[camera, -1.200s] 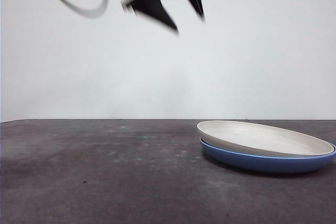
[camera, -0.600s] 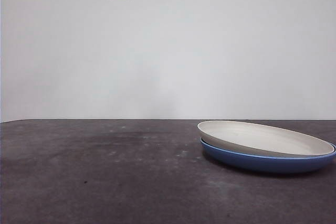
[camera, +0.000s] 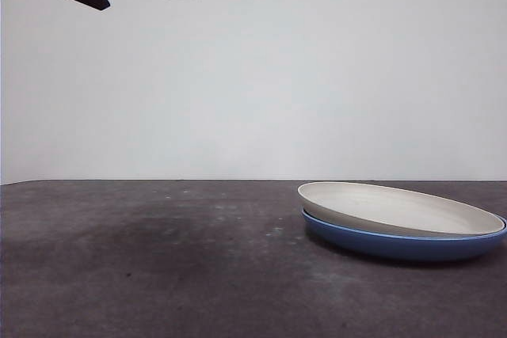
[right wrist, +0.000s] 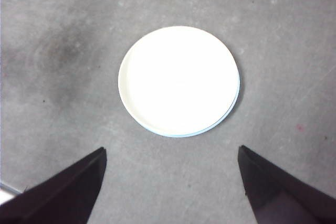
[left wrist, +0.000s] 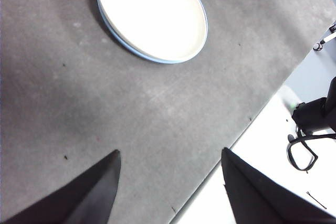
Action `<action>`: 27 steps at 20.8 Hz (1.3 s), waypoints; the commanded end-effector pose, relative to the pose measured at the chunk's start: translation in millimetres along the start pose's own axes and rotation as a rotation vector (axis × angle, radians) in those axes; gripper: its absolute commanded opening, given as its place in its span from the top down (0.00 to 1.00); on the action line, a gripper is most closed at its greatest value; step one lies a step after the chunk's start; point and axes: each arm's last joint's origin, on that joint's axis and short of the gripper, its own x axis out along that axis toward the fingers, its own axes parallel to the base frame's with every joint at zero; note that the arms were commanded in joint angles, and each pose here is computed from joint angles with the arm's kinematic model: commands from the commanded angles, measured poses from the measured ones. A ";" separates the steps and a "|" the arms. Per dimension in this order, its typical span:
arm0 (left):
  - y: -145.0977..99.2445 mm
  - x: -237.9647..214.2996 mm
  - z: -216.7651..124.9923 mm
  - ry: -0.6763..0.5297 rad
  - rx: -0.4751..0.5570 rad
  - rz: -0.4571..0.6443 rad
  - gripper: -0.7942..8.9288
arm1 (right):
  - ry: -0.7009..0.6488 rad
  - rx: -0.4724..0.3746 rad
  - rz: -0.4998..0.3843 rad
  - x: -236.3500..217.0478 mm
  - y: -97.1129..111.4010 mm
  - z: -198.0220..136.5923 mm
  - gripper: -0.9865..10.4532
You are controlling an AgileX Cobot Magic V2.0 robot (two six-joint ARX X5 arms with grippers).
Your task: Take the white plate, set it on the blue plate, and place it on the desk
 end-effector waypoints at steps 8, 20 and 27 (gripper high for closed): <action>-2.8 -0.1 5.5 -0.034 0.048 -0.016 0.60 | 0.086 0.105 -0.087 30.4 -10.6 14.1 0.56; -2.7 -0.1 5.3 -0.033 0.066 -0.015 0.60 | 0.291 0.293 -0.112 174.7 -79.9 21.0 0.56; -2.7 -0.1 5.2 -0.032 0.065 -0.014 0.60 | 0.326 0.329 -0.082 215.0 -99.6 17.9 0.56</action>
